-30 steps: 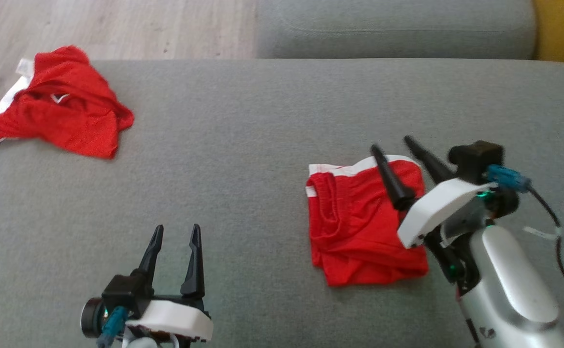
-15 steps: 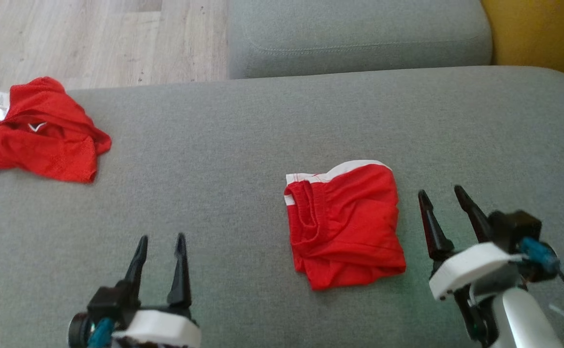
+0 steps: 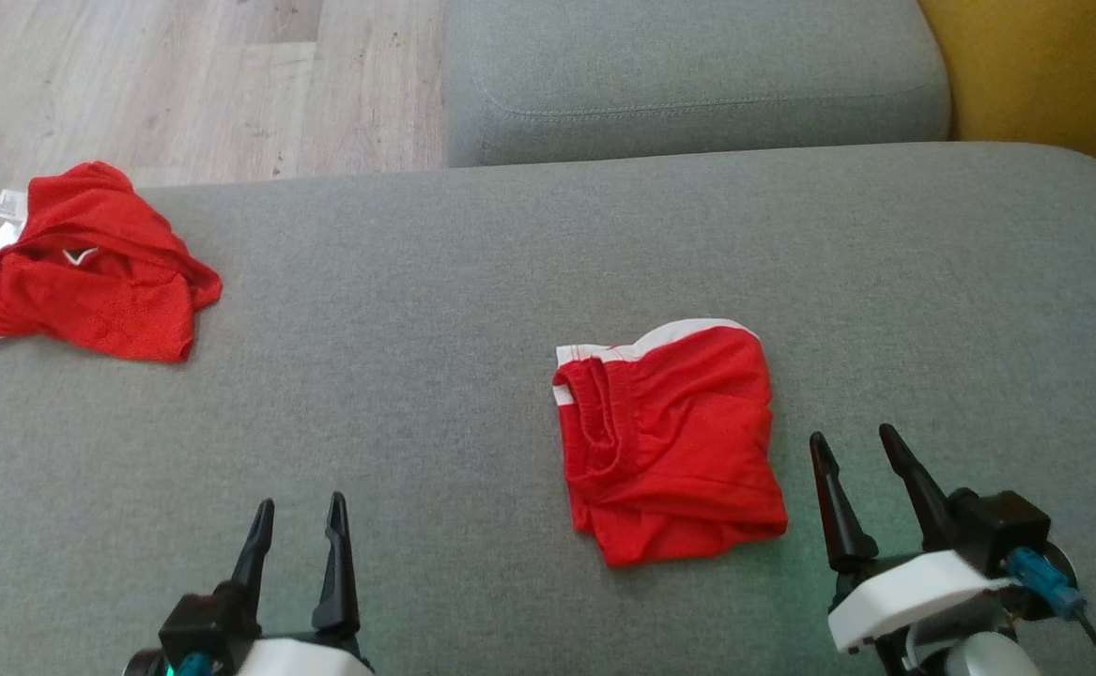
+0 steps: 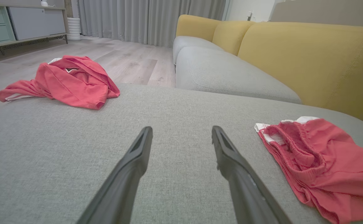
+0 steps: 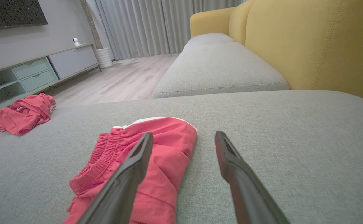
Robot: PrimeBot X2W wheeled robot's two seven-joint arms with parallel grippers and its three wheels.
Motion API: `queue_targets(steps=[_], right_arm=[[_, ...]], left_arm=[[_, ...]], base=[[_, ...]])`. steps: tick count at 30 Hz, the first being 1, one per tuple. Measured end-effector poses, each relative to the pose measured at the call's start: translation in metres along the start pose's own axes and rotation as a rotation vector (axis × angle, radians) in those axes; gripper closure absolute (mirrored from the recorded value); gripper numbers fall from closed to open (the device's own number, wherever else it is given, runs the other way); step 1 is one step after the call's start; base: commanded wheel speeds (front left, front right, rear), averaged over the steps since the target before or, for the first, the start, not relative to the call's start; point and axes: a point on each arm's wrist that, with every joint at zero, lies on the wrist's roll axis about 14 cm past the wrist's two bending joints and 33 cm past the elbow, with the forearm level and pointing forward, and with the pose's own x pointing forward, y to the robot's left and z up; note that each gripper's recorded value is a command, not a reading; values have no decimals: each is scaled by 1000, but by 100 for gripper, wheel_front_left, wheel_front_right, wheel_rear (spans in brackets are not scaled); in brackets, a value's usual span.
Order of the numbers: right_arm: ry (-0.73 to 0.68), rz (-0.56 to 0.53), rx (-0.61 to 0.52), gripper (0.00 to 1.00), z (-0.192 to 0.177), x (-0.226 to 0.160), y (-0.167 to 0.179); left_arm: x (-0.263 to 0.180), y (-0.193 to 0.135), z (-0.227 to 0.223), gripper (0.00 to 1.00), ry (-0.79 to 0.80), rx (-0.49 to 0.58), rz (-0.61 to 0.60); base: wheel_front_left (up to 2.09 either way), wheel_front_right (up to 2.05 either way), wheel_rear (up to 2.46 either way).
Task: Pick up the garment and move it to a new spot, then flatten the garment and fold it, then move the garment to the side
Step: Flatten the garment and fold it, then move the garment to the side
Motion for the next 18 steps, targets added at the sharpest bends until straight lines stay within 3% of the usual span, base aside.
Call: queue_targets(steps=[18], right_arm=[[5, 5, 11, 0, -6, 1, 2]], left_arm=[[-8, 5, -4, 0, 9, -2, 19]], base=[[0, 0, 0]])
